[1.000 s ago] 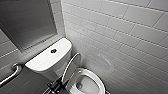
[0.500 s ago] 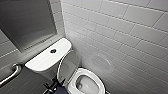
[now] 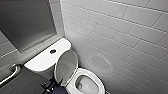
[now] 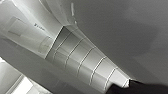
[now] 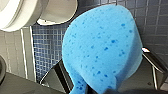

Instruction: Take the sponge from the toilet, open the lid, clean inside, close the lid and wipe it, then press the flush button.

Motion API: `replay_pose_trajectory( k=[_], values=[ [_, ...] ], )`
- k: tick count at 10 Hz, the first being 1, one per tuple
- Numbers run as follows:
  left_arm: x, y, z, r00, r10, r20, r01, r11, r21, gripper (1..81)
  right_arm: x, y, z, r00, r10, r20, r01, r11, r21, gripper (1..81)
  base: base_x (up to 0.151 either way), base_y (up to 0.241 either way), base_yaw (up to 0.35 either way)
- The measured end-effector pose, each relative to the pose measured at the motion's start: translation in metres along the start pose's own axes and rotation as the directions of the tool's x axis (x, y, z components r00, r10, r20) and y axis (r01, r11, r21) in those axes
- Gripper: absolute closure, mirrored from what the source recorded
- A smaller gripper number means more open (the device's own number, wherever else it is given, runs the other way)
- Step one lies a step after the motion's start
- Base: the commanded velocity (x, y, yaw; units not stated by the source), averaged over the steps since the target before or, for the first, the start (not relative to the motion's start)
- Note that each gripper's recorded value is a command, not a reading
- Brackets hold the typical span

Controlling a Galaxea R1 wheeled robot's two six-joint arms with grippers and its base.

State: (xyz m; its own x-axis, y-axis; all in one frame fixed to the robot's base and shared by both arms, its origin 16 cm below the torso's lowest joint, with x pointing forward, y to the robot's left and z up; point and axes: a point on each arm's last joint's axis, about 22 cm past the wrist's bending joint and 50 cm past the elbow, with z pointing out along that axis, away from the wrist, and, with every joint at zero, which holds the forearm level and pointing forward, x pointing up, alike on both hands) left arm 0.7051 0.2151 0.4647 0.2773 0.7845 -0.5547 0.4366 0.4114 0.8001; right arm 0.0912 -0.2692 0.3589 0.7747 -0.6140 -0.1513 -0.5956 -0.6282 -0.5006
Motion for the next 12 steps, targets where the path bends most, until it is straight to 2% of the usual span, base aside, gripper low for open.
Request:
replay_pose_trajectory(
  k=[1,3,4,5,6,7,8,9,10,11,12],
  values=[
    [0.004,0.001,-0.006,1.000,0.001,-0.009,-0.001,1.000,-0.012,1.0,0.000,0.000,0.000,1.000,0.000,0.000,0.000,1.000,0.000,81.1,0.000,0.000,0.000],
    [0.003,-0.001,-0.015,0.999,0.030,0.020,-0.030,0.999,-0.012,1.0,-0.001,0.000,0.001,1.000,0.001,0.000,-0.001,1.000,0.000,81.1,0.000,0.000,0.000],
    [-0.003,-0.003,-0.020,0.997,0.047,0.063,-0.047,0.999,0.003,1.0,-0.002,-0.002,0.002,1.000,0.002,0.000,-0.002,1.000,0.003,81.1,0.000,0.000,0.000],
    [-0.001,-0.005,-0.039,0.991,0.082,0.109,-0.085,0.996,0.025,1.0,-0.002,-0.001,0.002,1.000,0.001,0.000,-0.001,1.000,0.003,81.1,0.000,0.000,0.000],
    [0.027,-0.025,-0.072,0.990,0.105,0.097,-0.117,0.985,0.124,1.0,-0.002,-0.002,0.002,1.000,0.002,0.002,-0.002,1.000,0.003,81.1,0.000,0.000,0.000],
    [0.066,-0.042,-0.107,0.997,0.063,0.032,-0.069,0.971,0.229,1.0,-0.003,-0.002,0.002,1.000,0.002,0.002,-0.002,1.000,0.003,81.1,0.000,0.000,0.000],
    [0.059,-0.043,-0.108,0.997,0.036,0.067,-0.052,0.969,0.243,1.0,-0.004,-0.002,0.002,1.000,0.002,0.004,-0.002,1.000,0.003,81.1,0.000,0.000,0.000],
    [0.037,-0.044,-0.091,0.992,0.019,0.122,-0.046,0.973,0.226,1.0,-0.006,-0.001,0.002,1.000,0.004,0.006,-0.004,1.000,0.002,81.1,0.000,0.000,0.000],
    [0.027,-0.050,-0.088,0.988,0.020,0.150,-0.055,0.972,0.230,1.0,-0.009,-0.001,0.002,1.000,0.007,0.009,-0.007,1.000,0.003,81.1,0.000,0.000,0.000],
    [0.032,-0.053,-0.096,0.986,0.050,0.160,-0.090,0.964,0.249,1.0,-0.012,-0.004,0.005,1.000,0.010,0.011,-0.010,1.000,0.008,81.1,0.000,0.000,0.000],
    [0.038,-0.059,-0.102,0.975,0.110,0.192,-0.162,0.946,0.280,1.0,-0.013,-0.005,0.007,1.000,0.009,0.012,-0.009,1.000,0.009,81.1,0.000,0.000,0.000]
  ],
)
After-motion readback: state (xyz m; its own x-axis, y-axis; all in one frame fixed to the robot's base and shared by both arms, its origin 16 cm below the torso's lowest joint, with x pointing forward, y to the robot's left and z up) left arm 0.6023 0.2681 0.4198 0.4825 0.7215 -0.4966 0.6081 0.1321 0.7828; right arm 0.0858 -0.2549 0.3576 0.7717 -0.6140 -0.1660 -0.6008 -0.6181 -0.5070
